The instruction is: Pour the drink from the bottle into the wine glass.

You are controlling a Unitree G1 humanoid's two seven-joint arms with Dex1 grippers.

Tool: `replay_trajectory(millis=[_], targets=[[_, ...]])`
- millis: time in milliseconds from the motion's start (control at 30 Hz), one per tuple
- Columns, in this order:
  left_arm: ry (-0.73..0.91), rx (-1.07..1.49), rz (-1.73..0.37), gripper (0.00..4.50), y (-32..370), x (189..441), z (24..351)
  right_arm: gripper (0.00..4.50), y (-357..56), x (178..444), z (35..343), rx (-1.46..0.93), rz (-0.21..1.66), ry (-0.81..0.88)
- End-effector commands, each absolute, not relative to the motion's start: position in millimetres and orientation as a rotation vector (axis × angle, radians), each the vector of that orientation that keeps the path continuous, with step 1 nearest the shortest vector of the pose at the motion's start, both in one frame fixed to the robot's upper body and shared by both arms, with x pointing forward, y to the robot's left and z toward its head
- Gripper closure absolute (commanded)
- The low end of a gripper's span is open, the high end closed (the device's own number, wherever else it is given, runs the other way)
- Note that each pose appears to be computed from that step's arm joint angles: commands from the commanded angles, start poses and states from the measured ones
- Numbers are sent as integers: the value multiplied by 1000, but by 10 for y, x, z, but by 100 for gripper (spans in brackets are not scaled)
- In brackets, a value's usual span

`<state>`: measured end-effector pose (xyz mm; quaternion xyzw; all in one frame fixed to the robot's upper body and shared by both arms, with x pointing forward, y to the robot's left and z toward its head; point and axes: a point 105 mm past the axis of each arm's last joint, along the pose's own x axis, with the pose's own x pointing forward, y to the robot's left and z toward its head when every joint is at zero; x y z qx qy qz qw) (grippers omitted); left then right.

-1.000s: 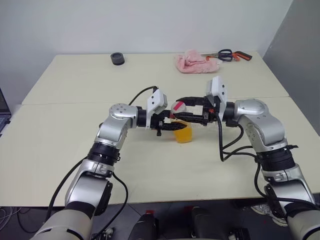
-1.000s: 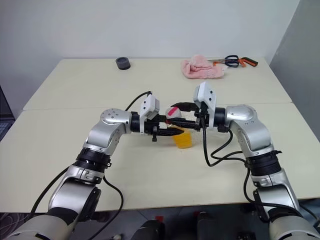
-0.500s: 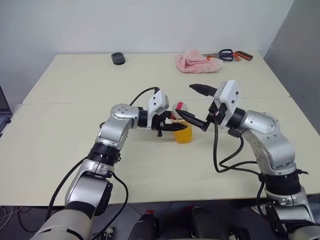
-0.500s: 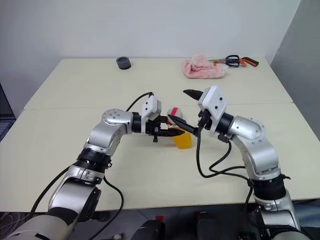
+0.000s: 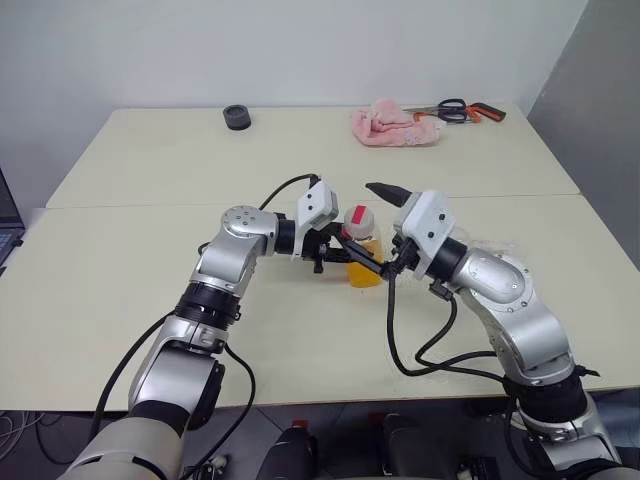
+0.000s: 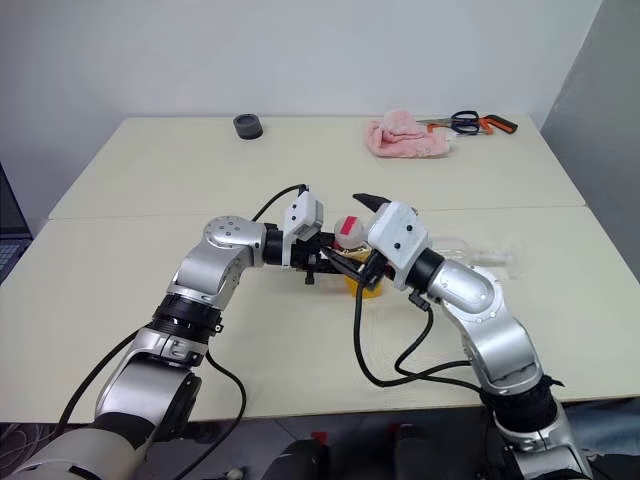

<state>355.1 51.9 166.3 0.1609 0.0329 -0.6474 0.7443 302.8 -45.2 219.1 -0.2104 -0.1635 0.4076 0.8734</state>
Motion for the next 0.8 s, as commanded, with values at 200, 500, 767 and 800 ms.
replay_trajectory(millis=[200, 500, 767, 800], targets=[[20, 394, -1438, 281, 504, 3519, 1792, 0, -519, 3094, 2353, -468, 773, -406], [19, 402, -1440, 281, 514, 3517, 1793, 0, -582, 3140, 2326, -477, 732, -392], [18, 407, -1433, 281, 531, 3528, 1795, 0, -658, 3114, 2313, -486, 736, -380], [18, 408, -1432, 281, 535, 3529, 1794, 0, -673, 3110, 2314, -486, 736, -379]])
